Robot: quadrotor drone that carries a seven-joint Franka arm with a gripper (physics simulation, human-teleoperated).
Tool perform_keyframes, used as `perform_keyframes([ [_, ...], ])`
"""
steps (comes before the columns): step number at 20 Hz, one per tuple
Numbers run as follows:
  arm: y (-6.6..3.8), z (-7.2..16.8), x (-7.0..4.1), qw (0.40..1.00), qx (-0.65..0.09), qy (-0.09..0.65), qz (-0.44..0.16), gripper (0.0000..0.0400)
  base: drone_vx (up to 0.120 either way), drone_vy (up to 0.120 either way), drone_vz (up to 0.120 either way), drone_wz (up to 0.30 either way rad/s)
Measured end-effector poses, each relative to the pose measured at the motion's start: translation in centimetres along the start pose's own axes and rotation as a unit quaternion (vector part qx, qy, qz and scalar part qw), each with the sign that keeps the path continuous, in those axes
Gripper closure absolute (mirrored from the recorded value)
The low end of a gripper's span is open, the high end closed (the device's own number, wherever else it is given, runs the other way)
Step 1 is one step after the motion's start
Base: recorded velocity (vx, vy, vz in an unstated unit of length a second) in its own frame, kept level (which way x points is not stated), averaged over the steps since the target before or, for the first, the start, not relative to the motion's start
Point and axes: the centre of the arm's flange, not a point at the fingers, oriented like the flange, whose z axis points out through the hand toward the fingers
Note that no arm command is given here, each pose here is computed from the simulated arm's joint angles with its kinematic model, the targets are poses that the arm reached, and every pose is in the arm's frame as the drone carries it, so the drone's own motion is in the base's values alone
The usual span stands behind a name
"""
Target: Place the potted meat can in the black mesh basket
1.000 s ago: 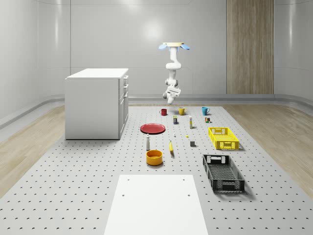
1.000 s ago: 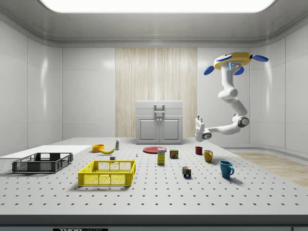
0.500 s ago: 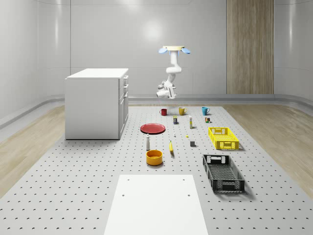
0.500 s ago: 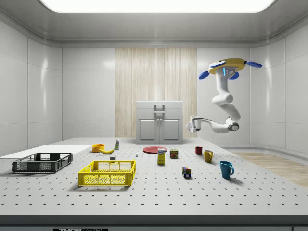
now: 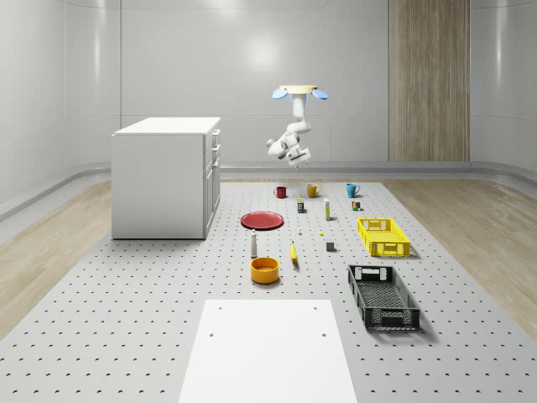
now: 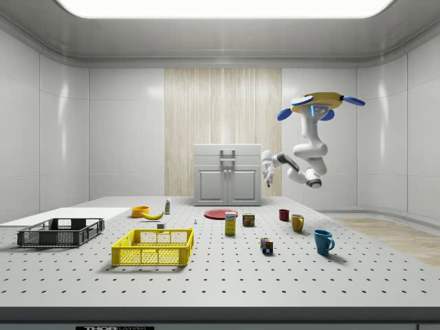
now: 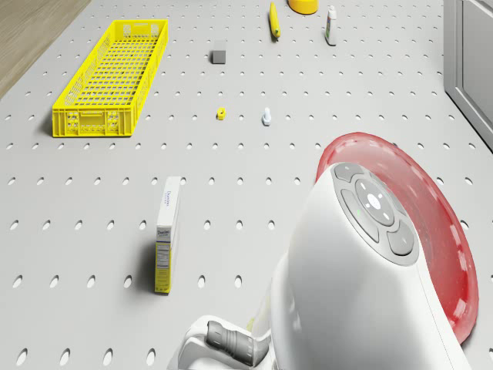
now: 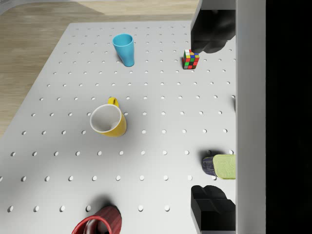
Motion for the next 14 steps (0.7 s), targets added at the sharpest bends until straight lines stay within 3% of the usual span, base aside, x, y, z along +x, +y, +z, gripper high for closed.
perform_keyframes([
  [4,-1.2,0.1,-1.2,0.996,-0.058,0.061,-0.002,0.0000,0.120,-0.010,-0.120,0.000],
  [10,-1.9,0.3,-1.9,0.991,-0.094,0.099,-0.003,0.0000,0.120,-0.120,-0.120,0.000],
  [14,-2.1,0.4,-2.1,0.989,-0.104,0.109,-0.004,0.0000,0.120,-0.010,-0.020,0.000],
])
